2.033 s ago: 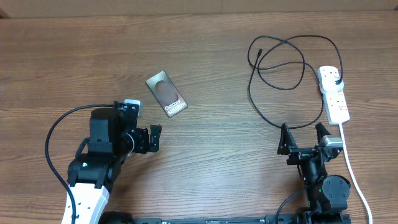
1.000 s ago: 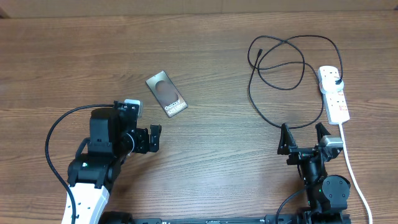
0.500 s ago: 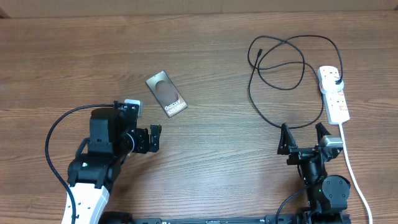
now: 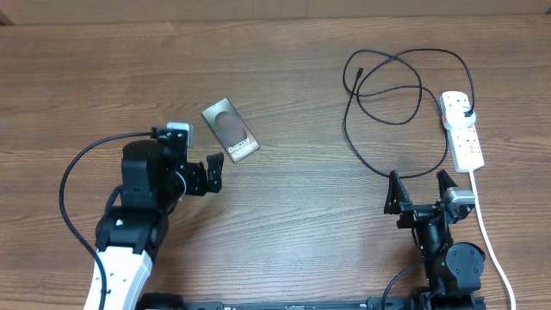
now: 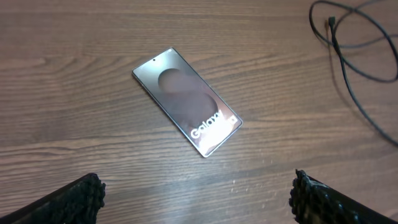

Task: Plug charger to phone and switch on socket
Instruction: 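Reach the left gripper forward over the phone and lower onto it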

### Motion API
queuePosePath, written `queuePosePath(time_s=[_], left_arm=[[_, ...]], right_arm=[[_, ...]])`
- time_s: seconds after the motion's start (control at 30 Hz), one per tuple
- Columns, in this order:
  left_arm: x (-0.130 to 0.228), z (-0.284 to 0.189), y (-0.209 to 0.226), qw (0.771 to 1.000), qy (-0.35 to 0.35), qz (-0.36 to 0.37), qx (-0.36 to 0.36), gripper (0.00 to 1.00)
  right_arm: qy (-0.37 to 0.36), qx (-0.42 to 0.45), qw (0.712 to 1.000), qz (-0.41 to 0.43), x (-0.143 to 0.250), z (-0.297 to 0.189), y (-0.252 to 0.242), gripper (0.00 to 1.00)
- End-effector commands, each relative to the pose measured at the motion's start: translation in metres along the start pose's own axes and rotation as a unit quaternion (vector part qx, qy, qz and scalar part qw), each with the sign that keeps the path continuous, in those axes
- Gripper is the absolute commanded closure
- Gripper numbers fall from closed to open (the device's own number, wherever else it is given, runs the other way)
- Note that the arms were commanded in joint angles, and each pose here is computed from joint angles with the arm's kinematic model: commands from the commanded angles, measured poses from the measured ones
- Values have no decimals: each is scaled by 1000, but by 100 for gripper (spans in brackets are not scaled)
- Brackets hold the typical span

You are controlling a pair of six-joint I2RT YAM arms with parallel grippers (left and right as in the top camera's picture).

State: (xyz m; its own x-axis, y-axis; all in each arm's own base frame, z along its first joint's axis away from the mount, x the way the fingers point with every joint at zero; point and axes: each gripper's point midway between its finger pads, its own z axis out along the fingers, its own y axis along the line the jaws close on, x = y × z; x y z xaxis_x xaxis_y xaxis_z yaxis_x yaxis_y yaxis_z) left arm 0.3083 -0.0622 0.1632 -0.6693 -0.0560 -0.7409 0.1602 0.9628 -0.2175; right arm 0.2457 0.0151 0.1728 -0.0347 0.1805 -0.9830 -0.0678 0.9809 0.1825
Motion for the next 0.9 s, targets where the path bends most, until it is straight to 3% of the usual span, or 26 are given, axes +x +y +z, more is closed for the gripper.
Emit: queuePosePath(time_s=[0.0,0.23,0.43,0.63,0.77,0.87], left_arm=[[-21,11,0,998,-2,-57,0,0],[-60,45,-5,993,45,-66,-86,0],[-83,70,-21,981,91,-117,-122,0],[-84,101,-28,966,153,-143,-154,0],[-70,129,-37,958,200,-147,-143,0],[-62,153,-54,959,216,-160,-91,0]], right_arm=[[-1,2,1000,5,2,0,-1,0],[-1,2,1000,5,2,0,-1,0],[-1,2,1000,5,2,0,-1,0],[-1,2,1000,5,2,0,-1,0],[-1,2,1000,5,2,0,-1,0],[-1,2,1000,5,2,0,-1,0]])
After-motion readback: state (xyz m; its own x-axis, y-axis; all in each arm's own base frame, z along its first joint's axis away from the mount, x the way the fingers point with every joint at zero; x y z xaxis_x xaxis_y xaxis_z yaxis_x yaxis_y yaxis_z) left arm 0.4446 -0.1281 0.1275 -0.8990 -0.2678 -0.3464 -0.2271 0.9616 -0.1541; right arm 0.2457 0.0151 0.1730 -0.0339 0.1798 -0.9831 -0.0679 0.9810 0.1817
